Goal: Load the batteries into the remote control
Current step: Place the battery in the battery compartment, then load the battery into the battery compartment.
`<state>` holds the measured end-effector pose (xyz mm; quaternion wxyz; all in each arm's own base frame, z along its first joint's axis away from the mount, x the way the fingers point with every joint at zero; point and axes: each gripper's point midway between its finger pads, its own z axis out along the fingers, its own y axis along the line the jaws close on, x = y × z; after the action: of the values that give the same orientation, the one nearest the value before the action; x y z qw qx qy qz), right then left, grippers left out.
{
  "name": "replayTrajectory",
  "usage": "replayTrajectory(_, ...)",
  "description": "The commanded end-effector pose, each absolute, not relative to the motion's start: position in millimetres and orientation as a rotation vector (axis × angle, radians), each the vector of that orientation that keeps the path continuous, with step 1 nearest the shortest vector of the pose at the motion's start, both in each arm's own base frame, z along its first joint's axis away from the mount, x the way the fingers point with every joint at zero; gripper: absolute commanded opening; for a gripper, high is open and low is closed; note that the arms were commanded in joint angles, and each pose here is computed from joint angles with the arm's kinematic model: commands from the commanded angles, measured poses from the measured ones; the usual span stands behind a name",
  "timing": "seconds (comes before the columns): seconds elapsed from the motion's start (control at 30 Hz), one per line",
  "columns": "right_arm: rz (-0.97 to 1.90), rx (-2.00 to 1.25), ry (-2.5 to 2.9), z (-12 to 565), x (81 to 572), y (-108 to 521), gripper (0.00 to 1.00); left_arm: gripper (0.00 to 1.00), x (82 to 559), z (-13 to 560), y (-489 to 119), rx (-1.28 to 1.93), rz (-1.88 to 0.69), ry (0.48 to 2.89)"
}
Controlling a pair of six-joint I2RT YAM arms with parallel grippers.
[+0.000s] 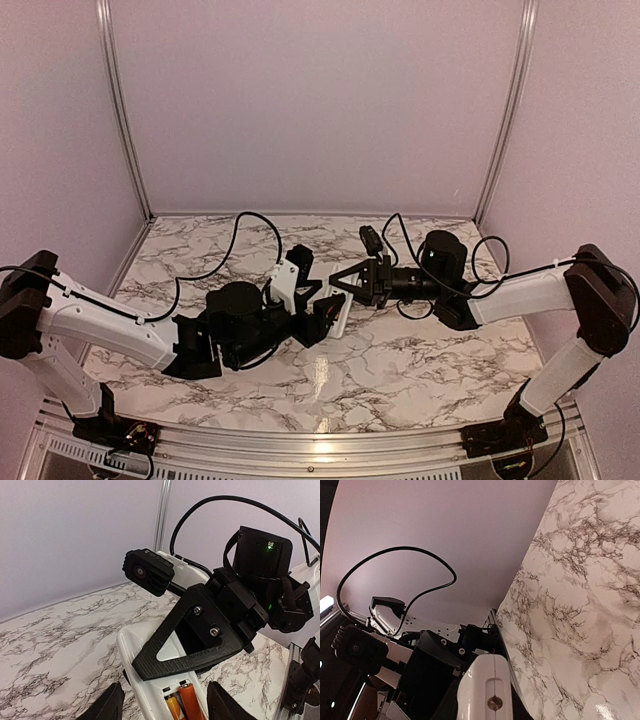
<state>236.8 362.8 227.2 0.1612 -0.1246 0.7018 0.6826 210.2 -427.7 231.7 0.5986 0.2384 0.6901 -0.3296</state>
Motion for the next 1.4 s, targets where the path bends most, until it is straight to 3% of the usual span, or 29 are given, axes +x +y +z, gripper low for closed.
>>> replayTrajectory(0.0,1.91,-0.42,1.986,230.9,235.9,363.2,0.0,0.6,207.3,241.8,-417.9,0.566,-0.763,1.61)
replayTrajectory(0.17,1.862,-0.454,2.047,213.7,235.4,364.5,0.0,0.68,197.8,250.0,-409.1,0.677,-0.722,1.615)
replayTrajectory(0.33,1.848,-0.518,2.079,202.2,230.1,365.5,0.0,0.68,181.0,238.0,-398.2,0.884,-0.665,1.618)
replayTrajectory(0.87,1.773,-0.758,2.152,182.2,207.6,387.5,0.0,0.27,148.8,200.4,-413.7,1.333,-0.523,1.439)
replayTrajectory(1.13,1.76,-0.793,2.17,178.8,205.1,389.2,0.0,0.21,148.9,187.3,-423.1,1.37,-0.466,1.427)
replayTrajectory(1.37,1.748,-0.804,2.181,176.9,203.6,388.4,0.0,0.25,153.1,190.3,-422.5,1.352,-0.437,1.42)
